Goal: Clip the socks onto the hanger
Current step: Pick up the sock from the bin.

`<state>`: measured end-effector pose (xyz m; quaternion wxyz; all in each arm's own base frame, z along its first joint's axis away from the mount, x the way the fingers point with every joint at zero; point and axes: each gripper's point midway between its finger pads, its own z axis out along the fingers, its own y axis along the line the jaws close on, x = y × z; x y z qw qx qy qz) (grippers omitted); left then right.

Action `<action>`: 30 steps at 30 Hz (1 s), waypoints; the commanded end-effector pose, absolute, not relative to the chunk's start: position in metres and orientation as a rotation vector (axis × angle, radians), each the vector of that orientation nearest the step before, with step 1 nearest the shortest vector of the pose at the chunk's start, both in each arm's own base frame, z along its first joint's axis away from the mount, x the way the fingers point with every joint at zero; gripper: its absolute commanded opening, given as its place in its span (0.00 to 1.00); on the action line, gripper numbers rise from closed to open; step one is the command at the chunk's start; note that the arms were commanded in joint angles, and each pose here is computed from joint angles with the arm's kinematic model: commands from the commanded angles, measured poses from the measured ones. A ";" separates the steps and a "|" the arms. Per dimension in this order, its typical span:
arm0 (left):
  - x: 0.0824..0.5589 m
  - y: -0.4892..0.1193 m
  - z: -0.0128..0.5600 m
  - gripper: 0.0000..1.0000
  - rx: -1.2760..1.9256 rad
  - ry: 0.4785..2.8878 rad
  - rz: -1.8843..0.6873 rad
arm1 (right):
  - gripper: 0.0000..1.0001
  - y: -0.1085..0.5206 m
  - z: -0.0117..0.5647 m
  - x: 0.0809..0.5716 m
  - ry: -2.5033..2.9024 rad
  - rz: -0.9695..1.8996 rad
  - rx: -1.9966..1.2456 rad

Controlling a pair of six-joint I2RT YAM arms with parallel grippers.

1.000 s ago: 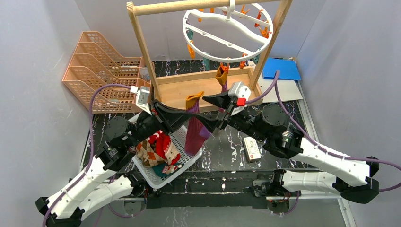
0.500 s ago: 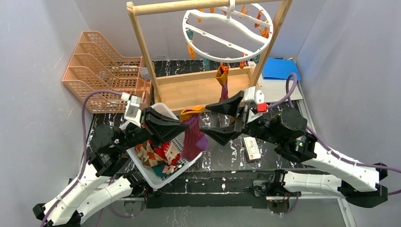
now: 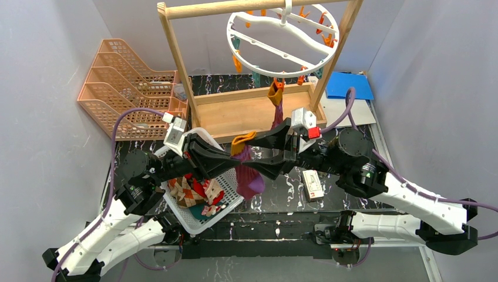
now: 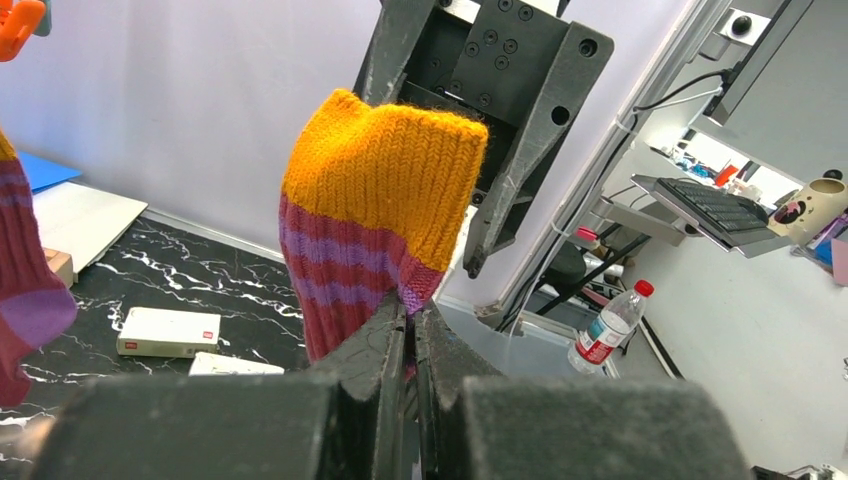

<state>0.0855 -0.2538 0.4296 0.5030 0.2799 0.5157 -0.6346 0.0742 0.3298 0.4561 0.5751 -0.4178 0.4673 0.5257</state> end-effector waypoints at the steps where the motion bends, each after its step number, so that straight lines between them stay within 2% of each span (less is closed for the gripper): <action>1: 0.070 -0.246 0.452 0.00 0.711 1.157 -1.561 | 0.62 0.314 0.488 0.079 1.018 1.209 -0.887; 7: 0.067 -0.244 0.450 0.00 0.727 1.160 -1.561 | 0.73 0.304 0.487 0.086 1.030 1.176 -0.830; 14: 0.063 -0.244 0.450 0.00 0.737 1.156 -1.576 | 0.74 0.308 0.485 0.086 1.033 1.167 -0.853; 27: 0.057 -0.242 0.446 0.00 0.760 1.168 -1.591 | 0.54 0.321 0.487 0.081 1.010 1.210 -0.884; 30: 0.057 -0.242 0.444 0.00 0.763 1.176 -1.586 | 0.40 0.323 0.487 0.078 1.001 1.225 -0.895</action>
